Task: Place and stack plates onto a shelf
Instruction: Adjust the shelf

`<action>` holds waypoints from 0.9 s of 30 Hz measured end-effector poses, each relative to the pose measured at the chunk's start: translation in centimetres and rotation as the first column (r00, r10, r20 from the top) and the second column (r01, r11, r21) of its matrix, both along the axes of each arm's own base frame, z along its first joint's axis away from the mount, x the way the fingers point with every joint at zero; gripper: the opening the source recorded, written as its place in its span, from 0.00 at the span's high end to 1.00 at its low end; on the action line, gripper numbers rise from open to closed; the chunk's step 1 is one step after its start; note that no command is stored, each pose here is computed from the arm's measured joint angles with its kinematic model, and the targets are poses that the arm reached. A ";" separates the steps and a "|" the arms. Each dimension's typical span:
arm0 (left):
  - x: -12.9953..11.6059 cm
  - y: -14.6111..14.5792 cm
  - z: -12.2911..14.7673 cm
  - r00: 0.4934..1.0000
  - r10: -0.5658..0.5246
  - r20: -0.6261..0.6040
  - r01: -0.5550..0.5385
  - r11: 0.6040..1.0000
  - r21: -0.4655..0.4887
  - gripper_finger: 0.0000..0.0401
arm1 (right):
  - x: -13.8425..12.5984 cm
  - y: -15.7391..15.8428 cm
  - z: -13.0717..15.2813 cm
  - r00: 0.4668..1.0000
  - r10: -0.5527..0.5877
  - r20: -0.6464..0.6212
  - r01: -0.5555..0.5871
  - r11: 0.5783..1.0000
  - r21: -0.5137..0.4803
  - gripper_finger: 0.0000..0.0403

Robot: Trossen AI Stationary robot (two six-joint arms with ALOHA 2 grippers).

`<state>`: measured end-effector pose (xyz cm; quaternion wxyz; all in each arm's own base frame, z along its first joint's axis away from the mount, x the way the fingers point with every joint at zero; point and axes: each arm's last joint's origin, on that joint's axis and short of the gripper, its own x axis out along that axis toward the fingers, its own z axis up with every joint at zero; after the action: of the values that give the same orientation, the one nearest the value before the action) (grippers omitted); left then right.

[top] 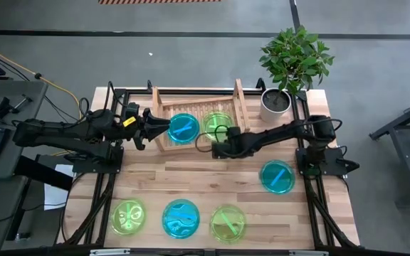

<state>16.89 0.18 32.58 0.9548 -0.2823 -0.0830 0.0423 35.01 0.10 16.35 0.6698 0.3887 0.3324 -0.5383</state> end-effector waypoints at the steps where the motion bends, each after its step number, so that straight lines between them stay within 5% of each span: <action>1: 0.0 0.0 0.0 1.000 0.000 0.000 0.000 1.000 0.000 0.67 | -0.1 -0.4 0.2 1.000 -0.013 -0.020 0.013 1.000 -0.003 1.00; 15: 0.0 0.2 -0.2 0.998 0.052 -0.017 -0.053 0.999 -0.006 0.67 | 0.0 -4.3 0.8 0.996 -0.046 -0.079 0.050 0.998 0.047 1.00; 27: 0.0 0.2 -0.2 0.998 0.056 -0.017 -0.056 0.998 -0.006 0.67 | 0.7 -5.2 0.0 0.985 -0.171 0.011 0.170 0.983 0.065 1.00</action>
<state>16.91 0.34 32.41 0.9529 -0.2828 -0.0827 0.0715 35.69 -5.09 16.33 0.6111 0.4416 0.3092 -0.5796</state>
